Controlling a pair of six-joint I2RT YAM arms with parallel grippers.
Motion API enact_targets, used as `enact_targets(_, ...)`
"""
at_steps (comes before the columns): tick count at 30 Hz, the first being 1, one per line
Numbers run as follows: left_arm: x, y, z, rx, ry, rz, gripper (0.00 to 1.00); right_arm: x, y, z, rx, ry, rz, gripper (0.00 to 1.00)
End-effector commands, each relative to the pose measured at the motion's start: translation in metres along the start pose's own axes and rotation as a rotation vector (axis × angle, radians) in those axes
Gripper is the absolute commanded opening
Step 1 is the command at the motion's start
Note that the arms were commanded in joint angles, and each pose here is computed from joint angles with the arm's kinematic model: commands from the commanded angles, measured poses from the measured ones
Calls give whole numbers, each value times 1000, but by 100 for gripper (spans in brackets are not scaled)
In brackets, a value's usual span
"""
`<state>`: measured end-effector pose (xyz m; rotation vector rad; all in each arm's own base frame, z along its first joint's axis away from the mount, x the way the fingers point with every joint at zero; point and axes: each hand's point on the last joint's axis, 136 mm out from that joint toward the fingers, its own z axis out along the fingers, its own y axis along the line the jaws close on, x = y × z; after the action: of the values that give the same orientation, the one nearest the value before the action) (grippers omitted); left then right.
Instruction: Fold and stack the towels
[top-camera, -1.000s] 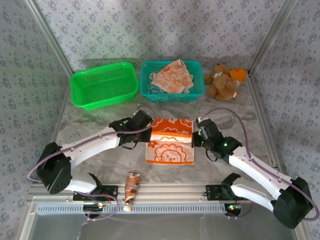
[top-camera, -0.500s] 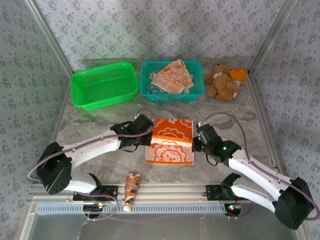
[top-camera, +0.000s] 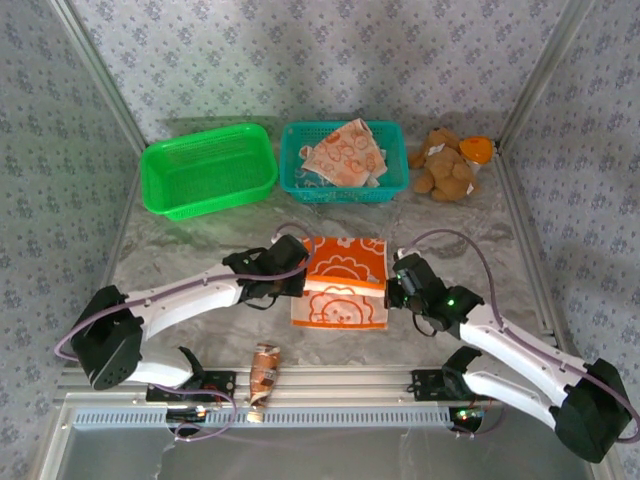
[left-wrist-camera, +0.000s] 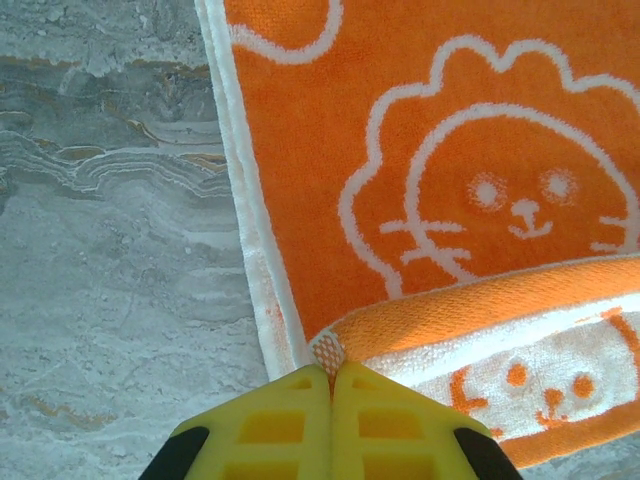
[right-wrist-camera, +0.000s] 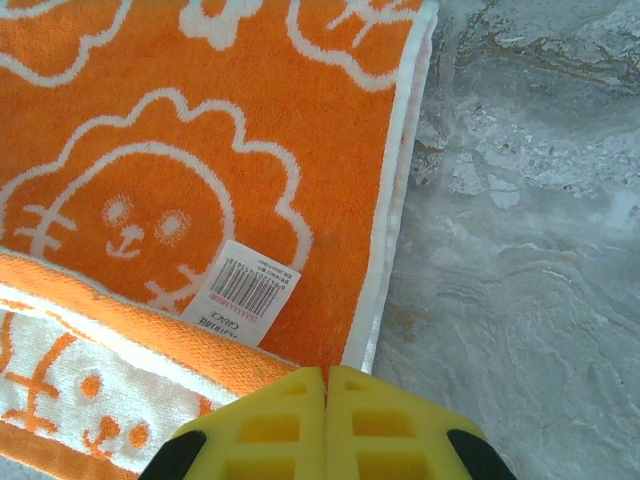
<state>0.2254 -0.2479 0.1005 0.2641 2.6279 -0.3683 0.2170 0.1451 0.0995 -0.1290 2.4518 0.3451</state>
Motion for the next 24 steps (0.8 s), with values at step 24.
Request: enact_targets(24,-10,-9,-41,40,-52,-13,0,-15,-3,-30,55,-46,-14,0)
